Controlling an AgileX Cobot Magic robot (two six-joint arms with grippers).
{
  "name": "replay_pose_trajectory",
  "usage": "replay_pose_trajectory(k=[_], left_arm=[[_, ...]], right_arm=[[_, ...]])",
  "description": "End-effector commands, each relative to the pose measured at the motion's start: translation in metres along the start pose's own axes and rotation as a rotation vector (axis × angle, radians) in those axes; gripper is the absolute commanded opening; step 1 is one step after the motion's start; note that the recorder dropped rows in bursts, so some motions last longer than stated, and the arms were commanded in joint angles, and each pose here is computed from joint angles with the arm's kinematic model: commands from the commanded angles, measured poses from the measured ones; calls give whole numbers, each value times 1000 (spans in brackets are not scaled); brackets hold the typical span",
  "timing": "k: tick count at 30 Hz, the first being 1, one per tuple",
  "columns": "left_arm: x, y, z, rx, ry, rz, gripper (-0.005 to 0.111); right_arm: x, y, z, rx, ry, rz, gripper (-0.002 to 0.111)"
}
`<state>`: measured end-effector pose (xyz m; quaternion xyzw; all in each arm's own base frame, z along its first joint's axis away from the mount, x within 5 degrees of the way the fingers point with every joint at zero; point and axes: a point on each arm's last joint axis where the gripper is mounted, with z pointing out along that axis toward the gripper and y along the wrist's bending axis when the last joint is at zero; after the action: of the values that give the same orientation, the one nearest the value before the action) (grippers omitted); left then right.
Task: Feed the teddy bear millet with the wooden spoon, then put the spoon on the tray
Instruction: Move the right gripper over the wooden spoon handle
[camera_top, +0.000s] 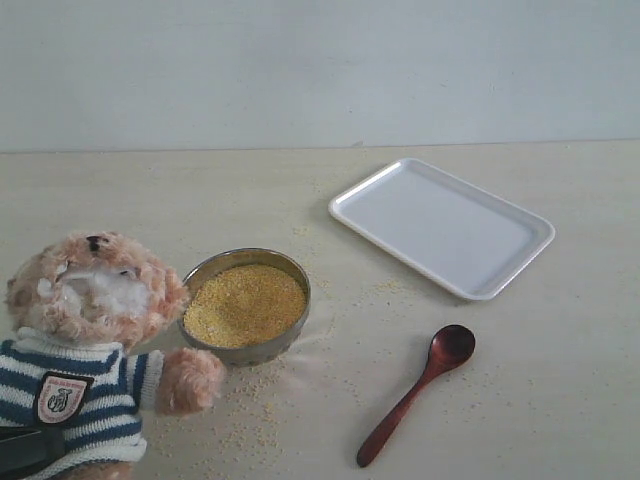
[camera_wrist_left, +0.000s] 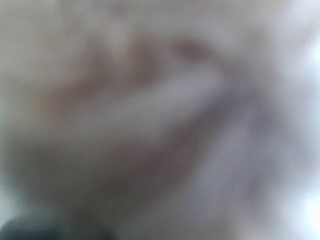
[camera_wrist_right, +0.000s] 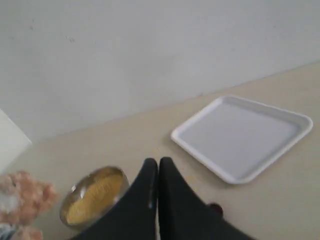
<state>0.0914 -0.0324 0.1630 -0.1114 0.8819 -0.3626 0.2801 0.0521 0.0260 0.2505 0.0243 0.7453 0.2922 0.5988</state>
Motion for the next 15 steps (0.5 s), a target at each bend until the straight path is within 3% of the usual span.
replay_pose_trajectory(k=[1, 6, 15], left_arm=[[0, -2, 0, 16, -14, -1, 5], [0, -2, 0, 16, -14, -1, 5], [0, -2, 0, 14, -15, -1, 5]], right_arm=[[-22, 15, 20, 57, 296, -205, 0], [-34, 22, 56, 94, 487, -174, 0], [-11, 9, 92, 156, 734, -154, 0]])
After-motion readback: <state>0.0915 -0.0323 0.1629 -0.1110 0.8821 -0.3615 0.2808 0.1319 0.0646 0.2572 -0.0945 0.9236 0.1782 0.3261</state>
